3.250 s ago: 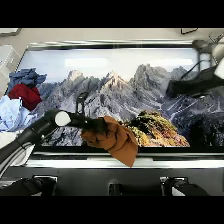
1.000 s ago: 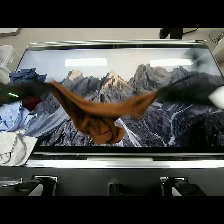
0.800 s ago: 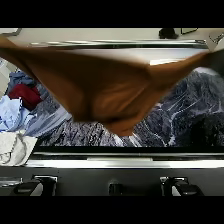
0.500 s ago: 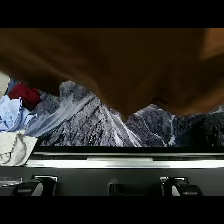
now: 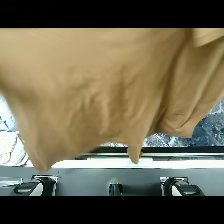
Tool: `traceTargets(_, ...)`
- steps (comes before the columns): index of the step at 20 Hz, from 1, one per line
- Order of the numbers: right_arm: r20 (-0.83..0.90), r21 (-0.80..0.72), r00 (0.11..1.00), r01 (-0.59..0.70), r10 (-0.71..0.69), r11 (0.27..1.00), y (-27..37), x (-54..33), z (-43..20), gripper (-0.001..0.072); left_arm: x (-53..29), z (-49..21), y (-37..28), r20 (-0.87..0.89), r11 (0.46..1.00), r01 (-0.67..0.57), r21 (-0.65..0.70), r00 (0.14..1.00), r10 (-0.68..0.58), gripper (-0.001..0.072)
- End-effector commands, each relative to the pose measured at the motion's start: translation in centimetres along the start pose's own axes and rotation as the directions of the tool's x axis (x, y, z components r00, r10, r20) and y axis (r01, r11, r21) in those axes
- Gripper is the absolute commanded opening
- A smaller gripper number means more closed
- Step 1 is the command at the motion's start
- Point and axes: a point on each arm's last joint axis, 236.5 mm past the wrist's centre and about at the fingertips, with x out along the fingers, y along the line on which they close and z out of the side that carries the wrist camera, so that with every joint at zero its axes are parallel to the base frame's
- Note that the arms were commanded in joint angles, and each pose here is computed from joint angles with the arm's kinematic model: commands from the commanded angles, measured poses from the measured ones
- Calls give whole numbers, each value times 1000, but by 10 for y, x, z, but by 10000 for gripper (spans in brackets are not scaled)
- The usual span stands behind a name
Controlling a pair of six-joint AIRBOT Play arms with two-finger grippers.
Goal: Fold the clothes and pants, and hang the long-sleeved shirts on hangers.
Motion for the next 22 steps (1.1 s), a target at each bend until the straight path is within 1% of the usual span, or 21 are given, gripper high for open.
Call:
traceTargets(1,-380,2,923,61,-56,998,-40,110,-134,46,64,-131,105,-321,981,-191,-40,932,168,20)
traceTargets(2,-446,56,893,92,-57,994,-50,143,-172,47,82,-170,136,-377,967,-246,-70,904,202,21)
traceTargets(3,-511,163,858,144,-41,976,-56,170,-213,47,96,-206,161,-439,952,-291,-90,870,224,22)
traceTargets(5,-615,404,787,270,41,874,-52,203,-282,48,111,-266,188,-563,930,-343,-131,798,215,22)
traceTargets(6,-648,479,755,305,97,823,-45,212,-309,48,117,-291,194,-610,916,-362,-171,769,190,22)
traceTargets(8,-707,525,685,342,176,780,-32,217,-351,47,123,-330,199,-680,887,-394,-242,721,135,23)
traceTargets(10,-769,490,609,369,193,790,-31,211,-383,47,123,-363,195,-742,869,-411,-274,665,80,23)
traceTargets(12,-801,448,568,362,187,817,-36,205,-395,48,117,-386,190,-792,865,-418,-279,609,40,24)
traceTargets(13,-805,440,565,368,179,819,-42,203,-394,58,113,-391,186,-807,862,-420,-284,590,22,58)
traceTargets(14,-808,440,561,373,180,817,-51,198,-387,251,107,-391,183,-822,861,-420,-288,570,3,185)
traceTargets(15,-816,422,548,348,183,837,-65,189,-375,543,94,-387,183,-851,865,-416,-282,525,-24,478)
traceTargets(16,-834,386,523,328,174,862,-86,174,-365,572,73,-380,188,-890,872,-418,-254,455,-41,707)
traceTargets(17,-865,350,478,353,154,868,-112,152,-359,571,43,-374,203,-934,877,-439,-195,357,-30,696)
traceTargets(18,-913,300,385,415,133,859,-141,116,-362,565,9,-370,217,-966,866,-478,-149,259,-23,696)
traceTargets(19,-954,236,280,474,109,849,-167,82,-369,556,-28,-370,228,-986,842,-527,-117,164,-34,695)
traceTargets(20,-983,164,157,512,96,843,-186,45,-379,556,-57,-374,235,-992,805,-582,-114,115,-57,694)
traceTargets(21,-993,121,75,534,96,837,-196,19,-388,557,-76,-383,236,-990,767,-628,-136,111,-85,692)
traceTargets(22,-994,103,29,550,104,829,-199,0,-399,557,-92,-398,233,-988,734,-662,-153,113,-103,638)
